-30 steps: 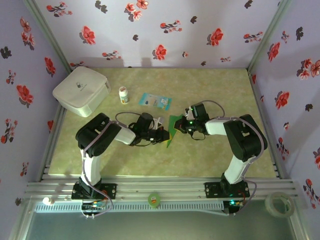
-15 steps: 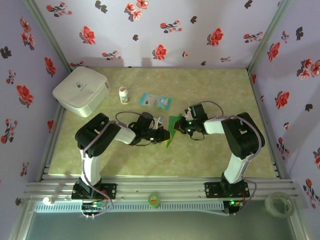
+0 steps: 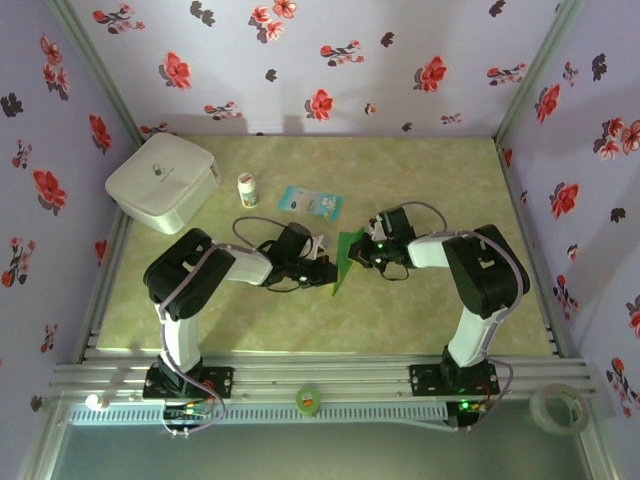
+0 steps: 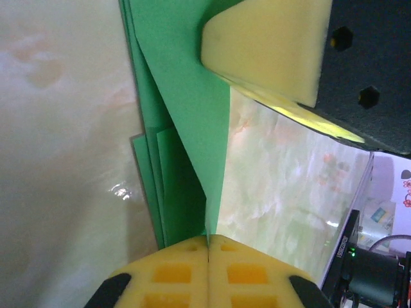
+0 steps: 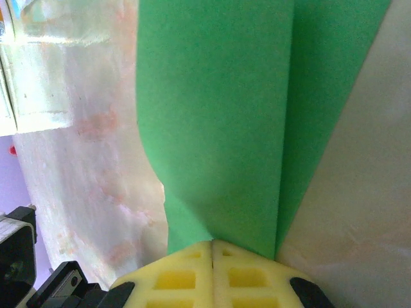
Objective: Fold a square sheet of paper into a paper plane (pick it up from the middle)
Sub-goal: Fold the wing for the fifth time at the center of the table.
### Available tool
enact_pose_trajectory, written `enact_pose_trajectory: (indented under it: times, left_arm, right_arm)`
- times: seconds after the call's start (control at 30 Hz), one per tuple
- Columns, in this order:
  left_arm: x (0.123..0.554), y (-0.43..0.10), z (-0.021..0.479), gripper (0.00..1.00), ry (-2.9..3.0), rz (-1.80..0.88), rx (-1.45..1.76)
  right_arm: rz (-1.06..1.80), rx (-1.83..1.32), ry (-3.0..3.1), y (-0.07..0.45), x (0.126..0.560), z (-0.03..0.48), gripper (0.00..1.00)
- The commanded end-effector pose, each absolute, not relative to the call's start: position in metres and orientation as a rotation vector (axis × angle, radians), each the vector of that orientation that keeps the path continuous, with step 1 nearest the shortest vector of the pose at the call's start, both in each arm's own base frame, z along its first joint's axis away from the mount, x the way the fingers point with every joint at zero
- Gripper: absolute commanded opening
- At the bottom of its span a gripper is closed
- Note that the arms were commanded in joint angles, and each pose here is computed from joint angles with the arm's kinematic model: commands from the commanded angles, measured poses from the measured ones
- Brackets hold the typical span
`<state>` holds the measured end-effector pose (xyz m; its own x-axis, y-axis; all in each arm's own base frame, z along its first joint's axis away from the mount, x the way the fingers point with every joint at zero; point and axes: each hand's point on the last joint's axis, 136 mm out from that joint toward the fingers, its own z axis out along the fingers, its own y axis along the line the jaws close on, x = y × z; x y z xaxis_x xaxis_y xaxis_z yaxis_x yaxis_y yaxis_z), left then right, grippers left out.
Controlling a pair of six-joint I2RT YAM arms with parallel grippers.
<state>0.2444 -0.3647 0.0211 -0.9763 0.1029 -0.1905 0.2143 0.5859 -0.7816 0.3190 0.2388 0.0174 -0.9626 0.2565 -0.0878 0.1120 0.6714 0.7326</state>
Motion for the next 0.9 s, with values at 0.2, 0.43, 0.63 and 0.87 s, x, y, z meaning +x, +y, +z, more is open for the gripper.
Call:
enact_pose_trajectory:
  times: [0.2,0.43,0.63,0.87]
  left_arm:
    - [0.214,-0.338,0.001,0.17,2.868,-1.196,0.284]
    - [0.21,-0.333,-0.001,0.14,2.884,-1.156,0.305]
    - [0.208,-0.334,-0.001,0.03,2.889,-1.164,0.318]
    - [0.201,-0.334,0.003,0.12,2.906,-1.168,0.349]
  right_arm:
    - [1.026,0.376,2.805,0.225,0.308,-0.01,0.05]
    - [1.028,0.374,2.807,0.225,0.308,-0.01,0.05]
    - [1.024,0.375,2.811,0.225,0.307,-0.011,0.05]
    - [1.006,0.383,2.819,0.223,0.306,-0.014,0.05]
